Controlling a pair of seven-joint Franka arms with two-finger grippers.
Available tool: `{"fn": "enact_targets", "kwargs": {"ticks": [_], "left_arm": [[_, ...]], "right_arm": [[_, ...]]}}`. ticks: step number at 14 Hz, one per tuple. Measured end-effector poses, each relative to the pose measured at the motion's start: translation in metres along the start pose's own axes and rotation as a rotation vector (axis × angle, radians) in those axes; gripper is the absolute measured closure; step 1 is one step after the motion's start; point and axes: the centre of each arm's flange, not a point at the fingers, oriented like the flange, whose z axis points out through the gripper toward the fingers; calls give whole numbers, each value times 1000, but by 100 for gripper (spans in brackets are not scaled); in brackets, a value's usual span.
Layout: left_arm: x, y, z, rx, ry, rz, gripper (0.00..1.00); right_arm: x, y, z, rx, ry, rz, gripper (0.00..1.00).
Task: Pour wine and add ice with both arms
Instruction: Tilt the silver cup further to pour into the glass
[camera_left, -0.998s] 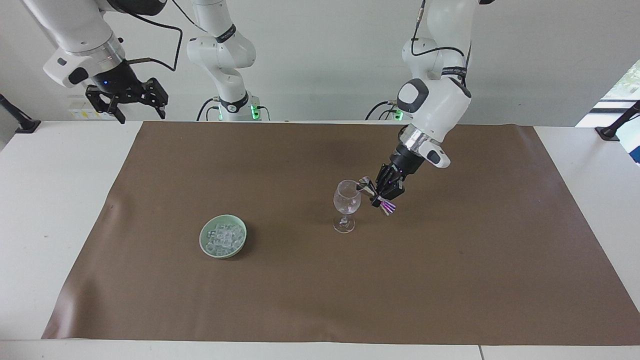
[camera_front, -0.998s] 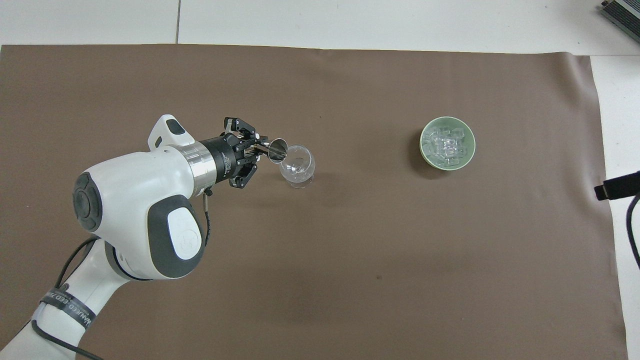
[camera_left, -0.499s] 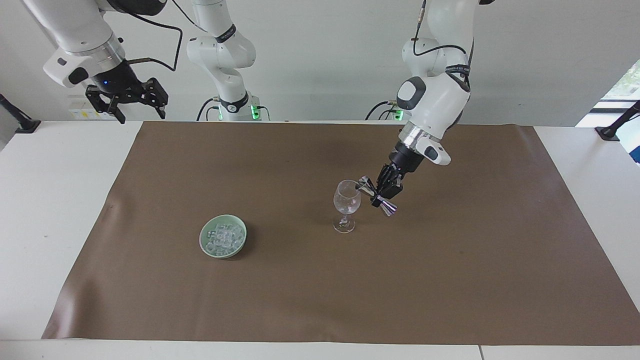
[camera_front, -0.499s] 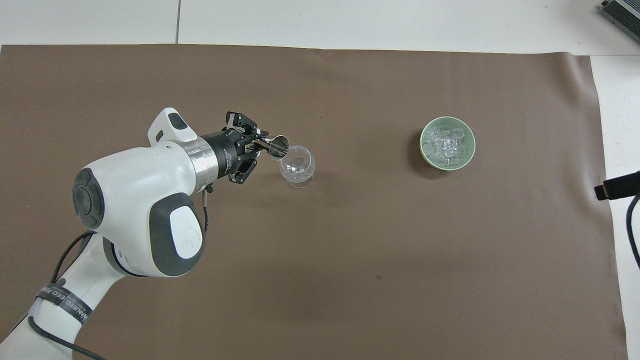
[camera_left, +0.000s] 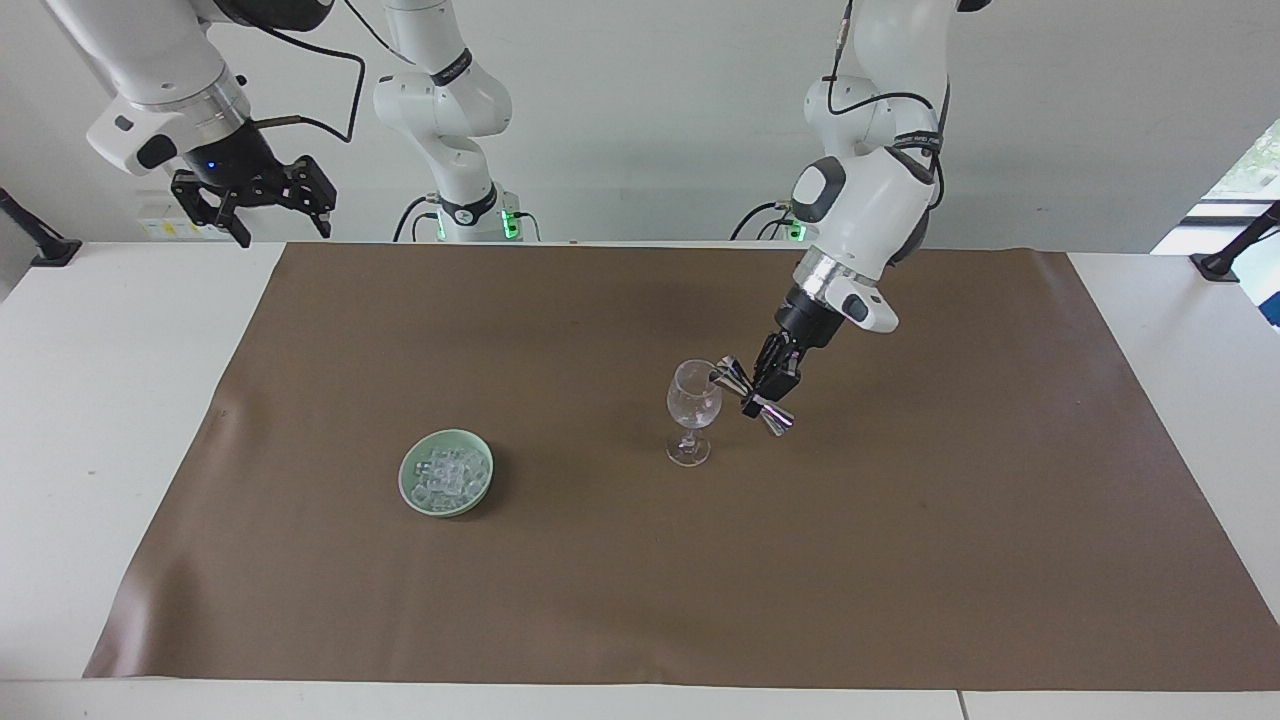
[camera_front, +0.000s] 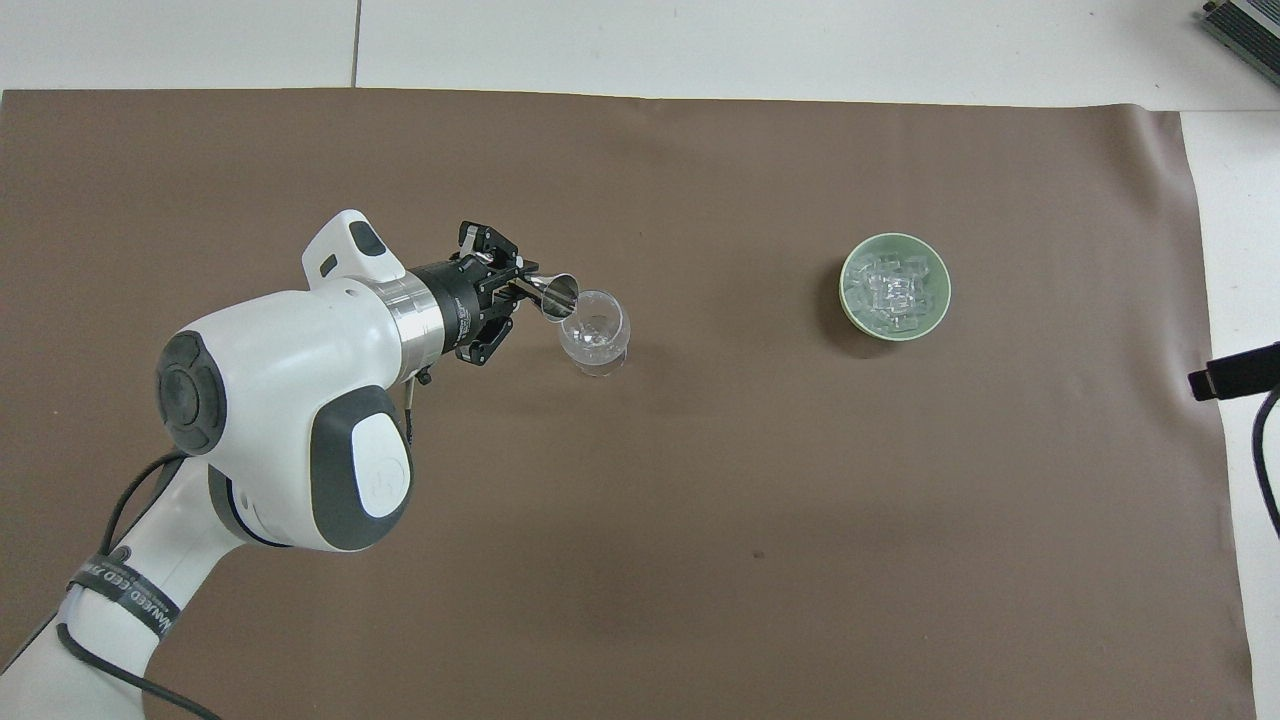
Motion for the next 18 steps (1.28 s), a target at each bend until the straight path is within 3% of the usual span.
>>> {"fn": "enact_targets", "kwargs": {"ticks": [18], "left_arm": [[-14, 6, 0, 14, 57, 167, 78]], "right_arm": [[0, 0, 0, 0, 0, 0, 0]]}}
